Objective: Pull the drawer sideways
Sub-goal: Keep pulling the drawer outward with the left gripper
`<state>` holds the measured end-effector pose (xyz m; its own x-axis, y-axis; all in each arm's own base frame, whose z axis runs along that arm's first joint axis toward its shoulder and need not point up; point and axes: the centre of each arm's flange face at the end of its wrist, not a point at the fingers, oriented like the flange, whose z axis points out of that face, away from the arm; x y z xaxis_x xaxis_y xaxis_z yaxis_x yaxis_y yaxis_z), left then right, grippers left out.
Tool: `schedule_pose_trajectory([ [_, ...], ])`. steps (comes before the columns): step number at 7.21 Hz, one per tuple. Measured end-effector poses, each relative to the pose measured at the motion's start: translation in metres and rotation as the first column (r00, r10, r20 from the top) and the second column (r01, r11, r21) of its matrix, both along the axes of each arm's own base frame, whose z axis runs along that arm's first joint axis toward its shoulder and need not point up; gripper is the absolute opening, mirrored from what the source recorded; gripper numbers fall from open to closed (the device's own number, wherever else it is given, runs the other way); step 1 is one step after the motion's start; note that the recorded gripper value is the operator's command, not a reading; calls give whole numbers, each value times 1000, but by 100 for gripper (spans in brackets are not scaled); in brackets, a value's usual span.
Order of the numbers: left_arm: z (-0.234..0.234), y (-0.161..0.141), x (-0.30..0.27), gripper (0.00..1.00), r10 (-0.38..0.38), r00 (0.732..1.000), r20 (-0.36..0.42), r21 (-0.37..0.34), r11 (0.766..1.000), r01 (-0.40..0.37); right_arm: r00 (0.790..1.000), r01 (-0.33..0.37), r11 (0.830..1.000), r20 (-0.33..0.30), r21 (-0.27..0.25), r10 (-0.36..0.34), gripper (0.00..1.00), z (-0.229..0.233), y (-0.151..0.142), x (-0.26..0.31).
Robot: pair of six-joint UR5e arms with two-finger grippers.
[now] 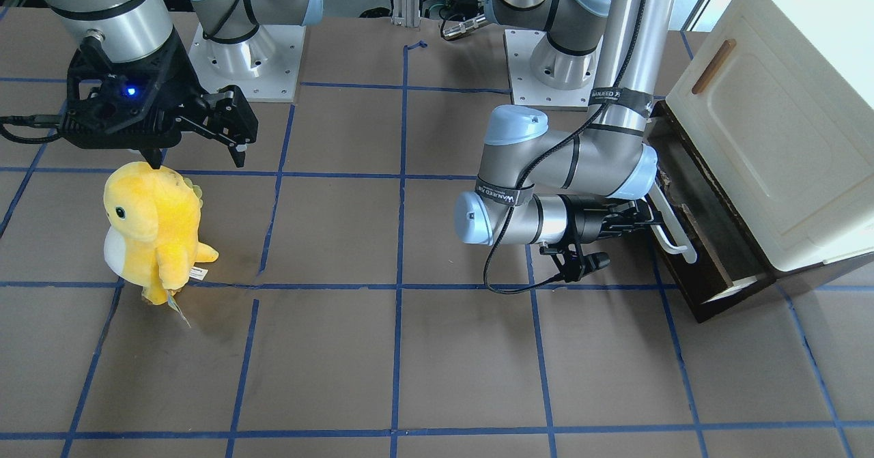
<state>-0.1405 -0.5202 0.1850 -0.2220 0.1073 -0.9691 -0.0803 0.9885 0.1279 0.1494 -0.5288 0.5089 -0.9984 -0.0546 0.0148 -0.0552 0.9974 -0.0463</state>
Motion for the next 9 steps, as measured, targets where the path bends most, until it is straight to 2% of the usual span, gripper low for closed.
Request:
schedule_pose_trajectory([
  [9,0,4,-18,0,-41,999,-1,16,999,41,1000,0,1000,0,0,0,100,0,0,0],
])
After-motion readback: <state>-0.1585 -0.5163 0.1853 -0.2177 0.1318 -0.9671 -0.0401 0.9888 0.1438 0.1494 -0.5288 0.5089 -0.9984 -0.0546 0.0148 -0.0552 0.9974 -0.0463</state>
